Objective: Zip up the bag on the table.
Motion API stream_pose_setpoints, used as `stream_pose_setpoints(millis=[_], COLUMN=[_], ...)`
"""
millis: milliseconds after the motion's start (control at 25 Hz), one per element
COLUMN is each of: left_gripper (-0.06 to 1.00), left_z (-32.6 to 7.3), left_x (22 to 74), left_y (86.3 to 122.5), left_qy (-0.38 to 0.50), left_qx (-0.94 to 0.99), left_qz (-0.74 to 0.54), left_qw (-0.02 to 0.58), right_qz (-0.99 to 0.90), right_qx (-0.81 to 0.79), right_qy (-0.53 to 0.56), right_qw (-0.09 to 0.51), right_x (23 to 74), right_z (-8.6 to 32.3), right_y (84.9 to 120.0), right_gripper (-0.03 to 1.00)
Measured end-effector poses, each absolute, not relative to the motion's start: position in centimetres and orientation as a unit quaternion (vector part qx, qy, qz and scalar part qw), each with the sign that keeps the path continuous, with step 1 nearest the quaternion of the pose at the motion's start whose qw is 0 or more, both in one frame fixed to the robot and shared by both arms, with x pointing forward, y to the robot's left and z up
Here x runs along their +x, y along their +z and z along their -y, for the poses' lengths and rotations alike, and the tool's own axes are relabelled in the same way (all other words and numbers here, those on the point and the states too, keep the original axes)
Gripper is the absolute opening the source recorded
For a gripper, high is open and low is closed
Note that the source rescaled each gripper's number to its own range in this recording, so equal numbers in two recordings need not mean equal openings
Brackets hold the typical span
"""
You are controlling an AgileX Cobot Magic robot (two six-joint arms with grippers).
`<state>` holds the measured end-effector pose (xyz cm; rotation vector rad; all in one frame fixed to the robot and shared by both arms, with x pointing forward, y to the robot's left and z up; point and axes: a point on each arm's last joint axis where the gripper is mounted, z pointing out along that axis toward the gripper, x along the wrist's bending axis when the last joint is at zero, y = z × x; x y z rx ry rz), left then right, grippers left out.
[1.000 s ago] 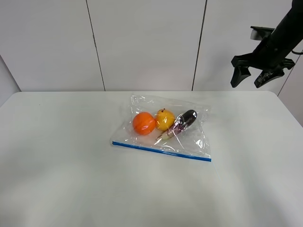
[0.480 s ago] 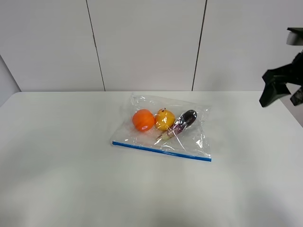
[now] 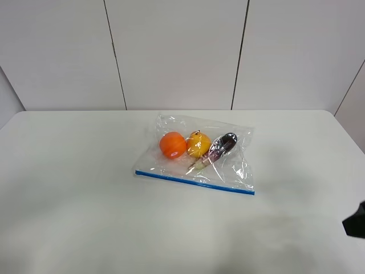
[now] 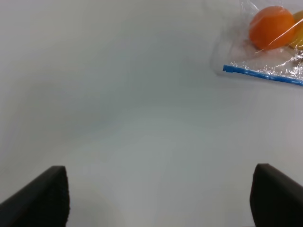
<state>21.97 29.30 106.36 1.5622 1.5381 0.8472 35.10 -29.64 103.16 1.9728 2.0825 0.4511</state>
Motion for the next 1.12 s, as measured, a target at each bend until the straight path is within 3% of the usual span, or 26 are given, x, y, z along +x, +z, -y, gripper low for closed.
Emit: stream_pose_setpoints(millis=[320,680,1120], left_gripper=[1.00,1.00,1.00], left_z=[-29.3,-29.3,-29.3], left_x=[22.0,22.0,22.0], left_y=[106.4,106.4,106.4], left_qy=[0.333,0.333,0.333], left_qx=[0.613,0.613,0.613], left_qz=[-0.604,-0.604,-0.604], left_qw=[0.385,0.385,0.385], right_qz=[-0.676,-0.625,-0.606], right_qx=[0.633,0.582,0.587], right_qy=[0.273,0.366,0.377], right_qw=[0.259,0.369,0.382], right_x=[29.1,24.1,23.5], right_z=[29.4,29.3,29.4], right_y=[104.6,105.4,105.4], right_gripper=[0.89,0.89,0.89])
